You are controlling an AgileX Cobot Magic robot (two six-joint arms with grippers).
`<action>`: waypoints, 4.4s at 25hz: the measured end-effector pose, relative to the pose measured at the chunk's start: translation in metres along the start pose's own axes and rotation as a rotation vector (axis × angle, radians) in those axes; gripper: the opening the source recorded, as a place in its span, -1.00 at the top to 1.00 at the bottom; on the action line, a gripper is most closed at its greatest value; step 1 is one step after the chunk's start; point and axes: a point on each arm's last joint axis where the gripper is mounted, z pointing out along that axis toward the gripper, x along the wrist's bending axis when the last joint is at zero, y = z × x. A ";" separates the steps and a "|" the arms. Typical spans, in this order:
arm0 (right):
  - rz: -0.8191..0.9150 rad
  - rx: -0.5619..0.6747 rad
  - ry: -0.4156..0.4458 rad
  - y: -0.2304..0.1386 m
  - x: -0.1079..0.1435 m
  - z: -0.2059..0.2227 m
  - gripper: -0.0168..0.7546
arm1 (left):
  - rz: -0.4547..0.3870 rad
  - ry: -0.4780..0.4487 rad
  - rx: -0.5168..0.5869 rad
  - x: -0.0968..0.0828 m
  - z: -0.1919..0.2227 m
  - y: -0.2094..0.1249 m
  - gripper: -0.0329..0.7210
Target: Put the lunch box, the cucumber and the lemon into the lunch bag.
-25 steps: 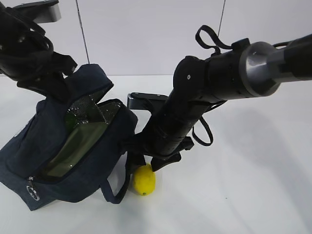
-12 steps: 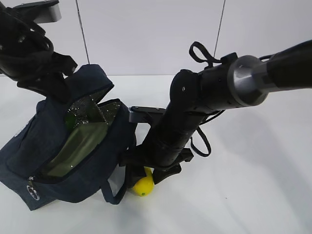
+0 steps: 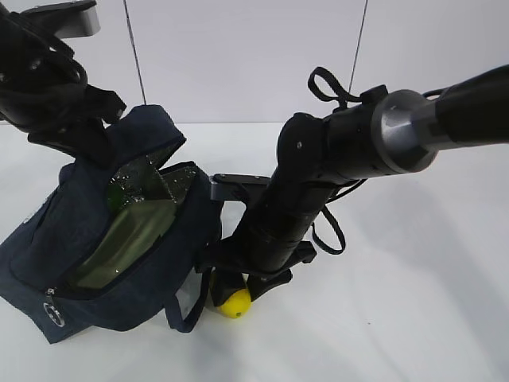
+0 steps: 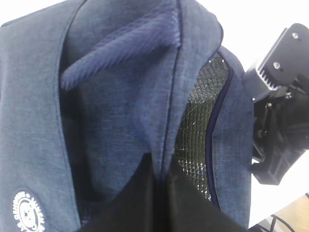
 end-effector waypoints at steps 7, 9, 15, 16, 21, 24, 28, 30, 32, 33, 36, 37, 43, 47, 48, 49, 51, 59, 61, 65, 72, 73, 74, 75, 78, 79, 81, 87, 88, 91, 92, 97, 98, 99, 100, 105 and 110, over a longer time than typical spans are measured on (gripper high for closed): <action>-0.047 0.024 -0.034 -0.003 -0.001 -0.006 0.03 | 0.000 0.000 0.000 0.000 0.000 0.000 0.93; -0.088 0.026 -0.060 -0.004 -0.001 -0.016 0.03 | 0.000 0.000 0.000 0.000 0.000 0.000 0.93; -0.162 -0.027 -0.116 -0.008 0.008 -0.061 0.03 | 0.000 0.000 0.002 0.000 0.000 0.000 0.93; -0.167 -0.036 -0.119 -0.009 0.010 -0.067 0.03 | 0.000 0.000 0.002 0.000 0.000 0.000 0.93; -0.179 -0.132 -0.094 -0.013 0.022 -0.105 0.03 | 0.000 0.000 0.004 0.000 0.000 0.000 0.93; -0.131 -0.204 -0.008 -0.012 0.033 -0.117 0.03 | 0.000 0.000 0.007 0.000 0.000 -0.001 0.93; -0.054 -0.292 0.145 -0.005 0.046 -0.121 0.03 | 0.000 0.000 0.007 0.000 0.000 -0.001 0.93; -0.033 -0.341 0.218 -0.001 0.052 -0.124 0.03 | 0.000 0.000 0.007 0.000 0.000 -0.001 0.93; -0.012 -0.382 0.274 0.005 0.056 -0.122 0.03 | 0.000 0.000 0.007 0.000 0.000 -0.001 0.93; 0.001 -0.399 0.304 0.007 0.057 -0.121 0.03 | 0.000 0.000 0.007 0.000 0.000 -0.001 0.93; 0.023 -0.411 0.379 0.014 0.059 -0.109 0.03 | 0.000 0.000 0.007 0.000 0.000 -0.001 0.93; 0.026 -0.410 0.399 0.016 0.060 -0.104 0.03 | 0.000 0.000 0.007 0.000 0.000 -0.001 0.93; 0.035 -0.389 0.449 0.024 0.054 -0.072 0.03 | -0.003 -0.008 0.007 -0.001 0.000 -0.001 0.93; 0.046 -0.400 0.441 0.028 0.050 -0.060 0.03 | -0.007 -0.014 0.006 -0.001 0.000 -0.001 0.93; 0.049 -0.411 0.449 0.029 0.050 -0.059 0.03 | -0.008 -0.015 0.006 -0.001 0.000 -0.001 0.93; 0.049 -0.419 0.459 0.030 0.050 -0.058 0.03 | -0.011 -0.019 0.006 -0.002 0.000 -0.001 0.93; 0.031 -0.446 0.482 0.032 0.051 -0.058 0.03 | -0.013 -0.023 0.008 -0.002 0.000 -0.001 0.93; -0.086 -0.506 0.496 0.035 0.053 -0.058 -0.45 | -0.015 -0.025 0.007 -0.002 0.000 -0.001 0.93; -0.090 -0.509 0.496 0.035 0.053 -0.058 -0.52 | -0.016 -0.027 0.007 -0.002 0.000 -0.001 0.93; -0.097 -0.499 0.509 0.034 0.055 -0.058 -0.54 | -0.016 -0.027 0.007 -0.002 0.000 -0.001 0.93; -0.262 -0.323 0.537 0.017 0.054 -0.055 -0.49 | -0.016 -0.027 0.019 -0.002 0.001 -0.002 0.93; -0.266 -0.303 0.542 0.015 0.053 -0.055 -0.48 | -0.016 -0.027 0.019 -0.002 0.001 -0.002 0.93; -0.272 -0.286 0.548 0.014 0.051 -0.057 -0.48 | -0.016 -0.027 0.019 -0.002 0.001 -0.002 0.93; -0.275 -0.273 0.559 0.014 0.049 -0.059 -0.47 | -0.016 -0.027 0.020 -0.002 0.001 -0.002 0.93; -0.280 -0.255 0.593 0.013 0.042 -0.071 -0.46 | -0.016 -0.027 0.020 -0.002 0.001 -0.002 0.93; -0.280 -0.251 0.601 0.013 0.038 -0.075 -0.46 | -0.016 -0.027 0.020 -0.002 0.001 -0.002 0.93; -0.272 -0.244 0.604 0.013 0.031 -0.082 -0.46 | -0.016 -0.027 0.020 -0.002 0.001 -0.002 0.93; -0.258 -0.182 0.582 0.010 0.010 -0.095 -0.46 | -0.016 -0.027 0.021 -0.002 0.001 -0.002 0.93; -0.266 -0.164 0.561 0.008 0.009 -0.097 -0.46 | -0.016 -0.027 0.021 -0.002 0.001 -0.002 0.93; -0.313 -0.116 0.475 0.007 0.007 -0.103 -0.46 | -0.016 -0.027 0.021 -0.002 0.001 -0.002 0.93; -0.321 -0.095 0.436 0.006 0.005 -0.104 -0.46 | -0.016 -0.027 0.021 -0.002 0.001 -0.002 0.93; -0.289 -0.074 0.309 0.011 -0.003 -0.108 -0.46 | -0.015 -0.026 0.021 -0.002 0.001 -0.002 0.93; -0.271 -0.081 0.298 0.012 -0.004 -0.107 -0.46 | -0.015 -0.026 0.021 -0.002 0.001 -0.002 0.93; -0.244 -0.088 0.290 0.013 -0.004 -0.107 -0.46 | -0.015 -0.026 0.021 -0.002 0.001 -0.002 0.93; -0.220 -0.100 0.284 0.014 -0.005 -0.107 -0.46 | -0.015 -0.026 0.021 -0.002 0.001 -0.002 0.93; -0.093 -0.197 0.320 0.013 -0.008 -0.094 -0.46 | -0.015 -0.026 0.021 -0.002 0.001 -0.002 0.93; 0.025 -0.375 0.471 -0.003 -0.009 -0.082 -0.46 | -0.015 -0.026 0.026 -0.002 0.001 -0.002 0.93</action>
